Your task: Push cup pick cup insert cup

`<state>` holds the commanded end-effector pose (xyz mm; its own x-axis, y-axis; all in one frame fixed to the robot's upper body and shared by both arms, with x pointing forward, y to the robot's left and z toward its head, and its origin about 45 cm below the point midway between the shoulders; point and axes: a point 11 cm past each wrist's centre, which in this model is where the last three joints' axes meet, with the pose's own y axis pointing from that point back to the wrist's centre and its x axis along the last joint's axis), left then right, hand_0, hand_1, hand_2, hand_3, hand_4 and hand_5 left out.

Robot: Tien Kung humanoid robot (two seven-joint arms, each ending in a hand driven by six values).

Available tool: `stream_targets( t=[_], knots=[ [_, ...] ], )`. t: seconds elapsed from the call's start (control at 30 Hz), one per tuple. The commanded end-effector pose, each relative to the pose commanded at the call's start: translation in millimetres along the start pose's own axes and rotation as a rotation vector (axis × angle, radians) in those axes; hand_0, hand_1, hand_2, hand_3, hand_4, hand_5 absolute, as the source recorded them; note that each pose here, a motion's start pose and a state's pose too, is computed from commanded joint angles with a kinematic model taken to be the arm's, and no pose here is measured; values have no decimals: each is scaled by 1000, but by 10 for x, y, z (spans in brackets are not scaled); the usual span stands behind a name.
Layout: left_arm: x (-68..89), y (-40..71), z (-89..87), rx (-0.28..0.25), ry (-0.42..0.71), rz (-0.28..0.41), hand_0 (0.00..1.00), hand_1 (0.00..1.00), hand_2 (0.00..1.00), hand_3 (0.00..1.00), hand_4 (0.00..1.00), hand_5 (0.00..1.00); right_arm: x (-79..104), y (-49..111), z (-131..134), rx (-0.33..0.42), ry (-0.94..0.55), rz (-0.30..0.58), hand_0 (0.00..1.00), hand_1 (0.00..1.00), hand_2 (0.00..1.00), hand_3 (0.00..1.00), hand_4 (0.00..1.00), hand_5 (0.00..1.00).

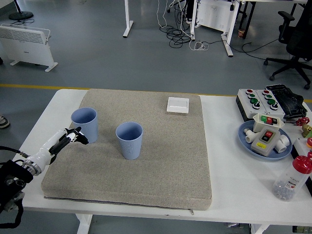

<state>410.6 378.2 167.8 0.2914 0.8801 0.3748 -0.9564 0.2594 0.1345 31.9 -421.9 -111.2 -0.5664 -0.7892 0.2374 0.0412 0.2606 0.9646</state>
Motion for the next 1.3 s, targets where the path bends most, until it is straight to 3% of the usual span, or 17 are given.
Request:
stream_targets(
  t=[0.03, 0.07, 0.13, 0.23, 0.27, 0.4, 0.43, 0.47, 0.6, 0.63, 0.67, 0.83, 0.87, 0.93, 1.0, 1.07, 1.3],
  knots=[
    [9, 8, 39, -10, -10, 1, 702, 554, 500, 453, 522, 998, 1, 0, 1, 0, -1, 0, 724, 650, 652, 579, 125, 472],
    [37, 39, 66, -13, -26, 6, 570, 534, 493, 452, 548, 998, 4, -1, 6, -1, -4, 0, 724, 650, 652, 579, 125, 473],
    [164, 148, 126, -9, -84, 27, 570, 534, 493, 452, 548, 998, 10, -2, 11, -1, -14, 0, 724, 650, 652, 579, 125, 473],
    [206, 159, 417, -77, -129, 29, 570, 534, 493, 452, 548, 998, 15, -2, 6, 0, -14, 1, 724, 650, 652, 579, 125, 473],
    [186, 151, 500, -100, -134, 23, 556, 583, 564, 518, 788, 843, 15, -2, 5, 1, -14, 1, 724, 650, 652, 579, 125, 473],
    [332, 146, 992, -135, -254, 32, 556, 583, 564, 518, 788, 843, 27, -1, 4, 0, -16, 3, 724, 650, 652, 579, 125, 473],
    [283, 131, 1110, -146, -274, 18, 556, 583, 564, 518, 788, 843, 28, -1, 3, 0, -16, 3, 724, 650, 652, 579, 125, 473],
    [239, 94, 1264, -152, -315, -13, 780, 771, 846, 725, 885, 797, 28, -1, 0, 0, -16, 3, 724, 650, 652, 579, 125, 473],
    [-70, -49, 1696, -145, -442, -117, 780, 771, 846, 725, 885, 797, 23, 1, -9, 1, -19, 2, 724, 650, 652, 579, 125, 473],
    [-107, -79, 1735, -140, -458, -129, 780, 771, 846, 725, 885, 797, 22, 1, -10, 0, -20, 2, 724, 650, 652, 579, 125, 473],
    [-166, -130, 1761, -125, -485, -151, 905, 900, 998, 916, 961, 716, 20, 1, -12, 1, -20, 2, 725, 650, 652, 579, 125, 474],
    [-440, -370, 1870, -76, -602, -248, 905, 900, 998, 916, 961, 716, 10, 2, -17, 1, -26, 0, 725, 650, 652, 579, 125, 474],
    [-495, -424, 1878, -64, -622, -266, 998, 986, 998, 955, 998, 666, 8, 2, -16, 1, -29, 0, 725, 650, 652, 579, 126, 476],
    [-543, -476, 1895, -53, -646, -281, 998, 986, 998, 955, 998, 666, 7, 2, -15, 1, -31, -1, 725, 650, 652, 579, 126, 476],
    [-606, -581, 1846, 7, -689, -307, 998, 986, 998, 955, 998, 666, 1, 5, -31, 4, -33, -2, 725, 650, 652, 579, 126, 476],
    [-629, -621, 1800, 46, -715, -321, 998, 998, 998, 982, 998, 563, -1, 6, -37, 5, -35, -3, 725, 650, 652, 579, 126, 476],
    [-801, -739, 1652, 125, -779, -393, 998, 998, 998, 997, 998, 505, -4, 8, -50, 7, -42, -3, 725, 649, 652, 579, 126, 476]
  ],
)
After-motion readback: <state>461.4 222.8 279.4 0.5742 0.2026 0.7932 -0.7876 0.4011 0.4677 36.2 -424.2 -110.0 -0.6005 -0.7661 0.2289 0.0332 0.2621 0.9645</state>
